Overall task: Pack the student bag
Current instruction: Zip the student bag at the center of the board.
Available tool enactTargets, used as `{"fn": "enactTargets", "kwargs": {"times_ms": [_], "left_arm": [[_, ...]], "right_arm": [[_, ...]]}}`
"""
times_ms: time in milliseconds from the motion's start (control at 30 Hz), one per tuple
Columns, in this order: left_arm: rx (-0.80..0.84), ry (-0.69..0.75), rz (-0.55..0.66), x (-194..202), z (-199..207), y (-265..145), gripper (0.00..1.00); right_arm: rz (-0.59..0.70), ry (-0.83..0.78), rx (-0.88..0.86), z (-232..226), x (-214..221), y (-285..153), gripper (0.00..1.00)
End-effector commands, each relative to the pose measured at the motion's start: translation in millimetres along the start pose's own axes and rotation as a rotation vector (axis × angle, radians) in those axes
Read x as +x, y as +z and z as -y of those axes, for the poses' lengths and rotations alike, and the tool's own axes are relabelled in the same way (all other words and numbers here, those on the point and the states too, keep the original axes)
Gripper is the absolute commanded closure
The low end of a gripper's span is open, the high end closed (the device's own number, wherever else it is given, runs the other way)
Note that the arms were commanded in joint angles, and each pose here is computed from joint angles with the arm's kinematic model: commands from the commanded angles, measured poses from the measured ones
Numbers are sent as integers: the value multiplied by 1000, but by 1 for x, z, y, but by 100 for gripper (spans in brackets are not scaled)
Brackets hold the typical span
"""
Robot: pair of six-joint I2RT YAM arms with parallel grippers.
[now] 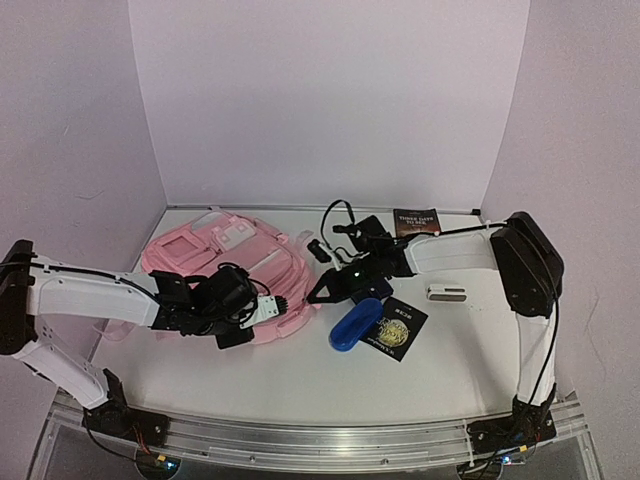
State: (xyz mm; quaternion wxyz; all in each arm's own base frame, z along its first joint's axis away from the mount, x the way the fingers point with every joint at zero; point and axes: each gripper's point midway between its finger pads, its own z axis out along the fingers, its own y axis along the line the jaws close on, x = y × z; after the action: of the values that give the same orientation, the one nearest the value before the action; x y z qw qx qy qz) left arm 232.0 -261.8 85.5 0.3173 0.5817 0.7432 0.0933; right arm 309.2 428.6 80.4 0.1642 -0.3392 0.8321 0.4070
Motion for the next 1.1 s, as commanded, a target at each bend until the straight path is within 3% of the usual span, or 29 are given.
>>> {"fn": "enactTargets", "kwargs": {"times_ms": [0,200,300,433,567,633,700,800,1067], "left_arm": [[-89,-48,-127,46,-25,-21,100],[-193,-97,-192,85,-65,-37,100],[-235,-129,-221,93,-91,-36,100],[-200,-118,-275,90,-93,-21,96],[-87,-142,-31,38,-68,-43,55],[-65,-128,78,17,-54,-61,45],[-30,-145,141,4,-44,-73,40],[6,-123,142,0,-31,-68,37],[30,0,213,-34,-17,-32,40]], "right_arm": [[89,-28,131,58,-27,-48,100],[69,-12,96,58,-20,-52,100],[26,14,0,23,-6,-34,100],[-25,-21,-124,-48,16,-6,100],[-5,-38,-170,-78,4,1,100],[12,-49,-160,-78,-5,2,100],[27,-59,-153,-78,-12,4,100],[27,-42,-172,-80,-18,9,100],[38,-29,-207,-90,-25,8,100]]}}
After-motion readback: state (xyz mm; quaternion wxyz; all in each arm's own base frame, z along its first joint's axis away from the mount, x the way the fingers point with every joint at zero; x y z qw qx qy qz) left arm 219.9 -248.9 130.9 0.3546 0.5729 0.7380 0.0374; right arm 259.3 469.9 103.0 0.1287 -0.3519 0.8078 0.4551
